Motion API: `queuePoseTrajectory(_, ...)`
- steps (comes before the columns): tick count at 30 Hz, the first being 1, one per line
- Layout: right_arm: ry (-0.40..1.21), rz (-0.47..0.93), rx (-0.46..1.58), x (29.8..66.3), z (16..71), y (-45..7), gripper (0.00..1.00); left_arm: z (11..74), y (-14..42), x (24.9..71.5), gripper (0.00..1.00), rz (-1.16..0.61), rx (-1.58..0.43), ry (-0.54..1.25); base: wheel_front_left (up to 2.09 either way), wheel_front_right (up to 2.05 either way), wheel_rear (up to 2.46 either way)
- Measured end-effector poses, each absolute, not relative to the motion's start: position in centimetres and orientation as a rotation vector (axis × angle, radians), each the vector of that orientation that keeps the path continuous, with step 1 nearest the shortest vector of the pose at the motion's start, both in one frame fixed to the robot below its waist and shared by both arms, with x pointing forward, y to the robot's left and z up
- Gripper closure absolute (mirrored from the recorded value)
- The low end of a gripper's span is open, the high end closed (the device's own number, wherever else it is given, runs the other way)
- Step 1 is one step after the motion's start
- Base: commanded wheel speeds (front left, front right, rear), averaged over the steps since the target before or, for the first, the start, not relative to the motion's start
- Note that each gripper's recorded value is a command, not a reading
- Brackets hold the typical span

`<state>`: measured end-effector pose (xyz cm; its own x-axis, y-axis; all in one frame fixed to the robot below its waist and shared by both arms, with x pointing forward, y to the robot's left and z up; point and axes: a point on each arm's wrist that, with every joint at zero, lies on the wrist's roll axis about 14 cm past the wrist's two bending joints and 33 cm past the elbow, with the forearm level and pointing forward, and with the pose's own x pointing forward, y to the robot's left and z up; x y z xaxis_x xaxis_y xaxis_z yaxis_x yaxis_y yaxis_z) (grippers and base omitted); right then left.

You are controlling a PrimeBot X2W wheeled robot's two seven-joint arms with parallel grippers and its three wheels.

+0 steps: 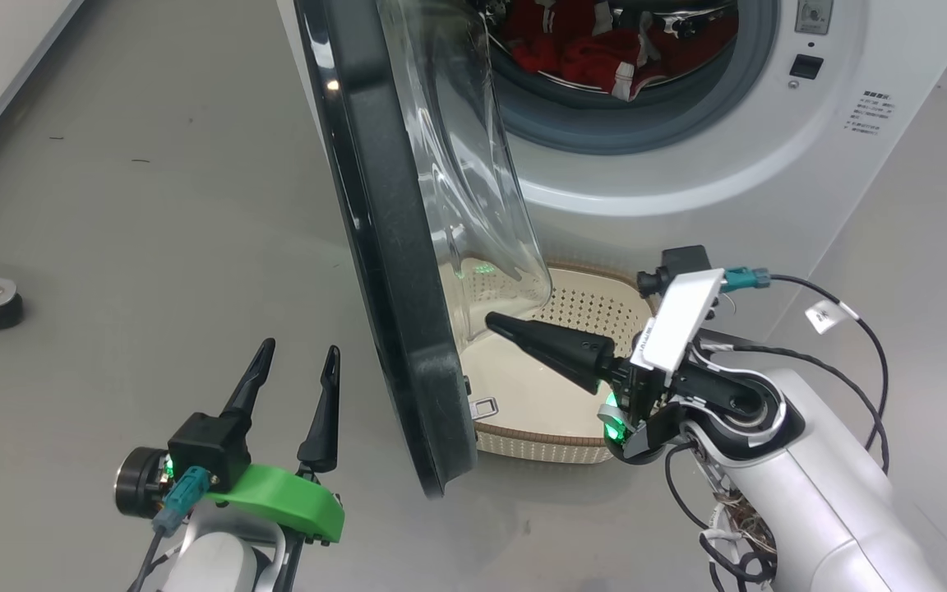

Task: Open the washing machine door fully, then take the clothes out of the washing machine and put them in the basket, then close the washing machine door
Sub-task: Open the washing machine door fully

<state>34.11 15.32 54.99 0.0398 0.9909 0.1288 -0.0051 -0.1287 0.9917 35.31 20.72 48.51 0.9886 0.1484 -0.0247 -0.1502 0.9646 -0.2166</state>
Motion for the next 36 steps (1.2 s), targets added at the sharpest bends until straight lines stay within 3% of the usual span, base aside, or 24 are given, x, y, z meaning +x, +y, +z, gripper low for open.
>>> queuePoseTrajectory(2,1.085,1.234,1.351,34.7,54.7,14.8,1.00,48.5,20.6,35.4,0.00,0.147,-0.221,0.008,0.00,0.00,0.00)
queuePoseTrajectory(3,1.066,1.207,1.367,35.2,54.6,14.5,0.89,48.5,20.6,35.4,0.00,0.145,-0.221,0.008,0.00,0.00,0.00)
queuePoseTrajectory(4,1.047,1.180,1.386,35.6,54.4,14.1,0.57,48.5,20.5,35.5,0.00,0.143,-0.221,0.008,0.00,0.00,0.00)
queuePoseTrajectory(5,1.023,1.148,1.402,36.1,54.2,13.7,0.03,48.5,20.4,35.5,0.00,0.141,-0.221,0.008,0.00,0.00,0.00)
queuePoseTrajectory(6,1.001,1.120,1.408,36.6,54.0,13.3,0.00,48.5,20.4,35.5,0.00,0.140,-0.221,0.007,0.00,0.00,0.00)
queuePoseTrajectory(16,0.768,0.798,1.441,40.4,50.9,7.5,0.00,48.6,20.4,35.8,0.00,0.144,-0.223,0.004,0.00,0.00,0.00)
queuePoseTrajectory(24,0.487,0.504,1.230,43.1,48.2,-0.5,0.00,48.8,19.9,35.9,0.00,0.126,-0.226,-0.002,0.00,0.00,0.00)
queuePoseTrajectory(36,0.131,0.446,0.720,44.2,49.5,-6.2,0.00,48.4,19.5,35.9,0.00,0.118,-0.228,0.012,0.00,0.00,0.00)
